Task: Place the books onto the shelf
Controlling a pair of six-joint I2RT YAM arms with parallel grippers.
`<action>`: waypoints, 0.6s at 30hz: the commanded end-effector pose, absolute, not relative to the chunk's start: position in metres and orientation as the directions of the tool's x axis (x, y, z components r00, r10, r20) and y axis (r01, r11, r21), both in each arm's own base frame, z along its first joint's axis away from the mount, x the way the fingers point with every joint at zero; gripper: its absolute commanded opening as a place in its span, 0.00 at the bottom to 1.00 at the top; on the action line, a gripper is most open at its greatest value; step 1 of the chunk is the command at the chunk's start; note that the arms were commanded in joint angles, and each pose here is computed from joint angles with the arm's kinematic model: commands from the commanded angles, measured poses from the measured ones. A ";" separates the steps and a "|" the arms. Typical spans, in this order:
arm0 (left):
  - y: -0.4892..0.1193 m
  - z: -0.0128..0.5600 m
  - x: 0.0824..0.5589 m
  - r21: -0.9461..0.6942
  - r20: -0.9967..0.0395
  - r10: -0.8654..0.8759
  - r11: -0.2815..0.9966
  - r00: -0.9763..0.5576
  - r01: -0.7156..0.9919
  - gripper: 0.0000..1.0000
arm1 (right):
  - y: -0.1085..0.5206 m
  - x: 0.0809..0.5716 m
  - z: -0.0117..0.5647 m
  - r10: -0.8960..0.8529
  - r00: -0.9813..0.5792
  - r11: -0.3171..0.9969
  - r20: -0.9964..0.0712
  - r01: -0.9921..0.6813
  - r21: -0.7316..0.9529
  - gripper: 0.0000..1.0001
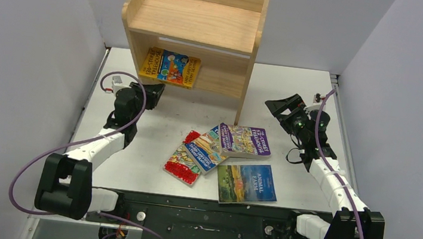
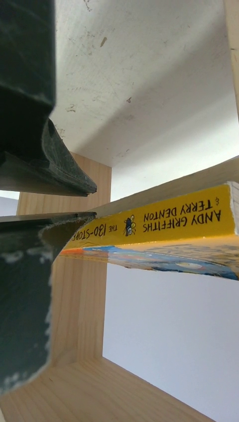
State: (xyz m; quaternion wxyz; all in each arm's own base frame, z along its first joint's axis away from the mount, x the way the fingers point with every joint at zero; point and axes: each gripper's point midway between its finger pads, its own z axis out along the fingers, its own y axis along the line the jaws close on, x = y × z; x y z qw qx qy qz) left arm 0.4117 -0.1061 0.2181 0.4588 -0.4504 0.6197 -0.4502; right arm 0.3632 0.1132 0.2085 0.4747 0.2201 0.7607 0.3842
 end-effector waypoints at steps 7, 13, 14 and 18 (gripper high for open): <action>-0.107 0.256 0.424 -0.986 -0.154 -0.976 0.161 -0.154 -0.032 0.17 | 0.114 0.365 0.220 0.698 -0.423 0.613 -0.578 -0.066 0.788 0.90; -0.110 0.257 0.427 -0.988 -0.149 -0.975 0.155 -0.163 -0.028 0.17 | 0.114 0.365 0.220 0.697 -0.425 0.612 -0.577 -0.065 0.788 0.90; -0.110 0.257 0.427 -0.987 -0.149 -0.975 0.155 -0.163 -0.028 0.17 | 0.114 0.365 0.220 0.698 -0.423 0.613 -0.578 -0.065 0.787 0.90; -0.110 0.258 0.426 -0.988 -0.148 -0.976 0.154 -0.163 -0.023 0.16 | 0.114 0.365 0.220 0.697 -0.424 0.613 -0.578 -0.065 0.787 0.90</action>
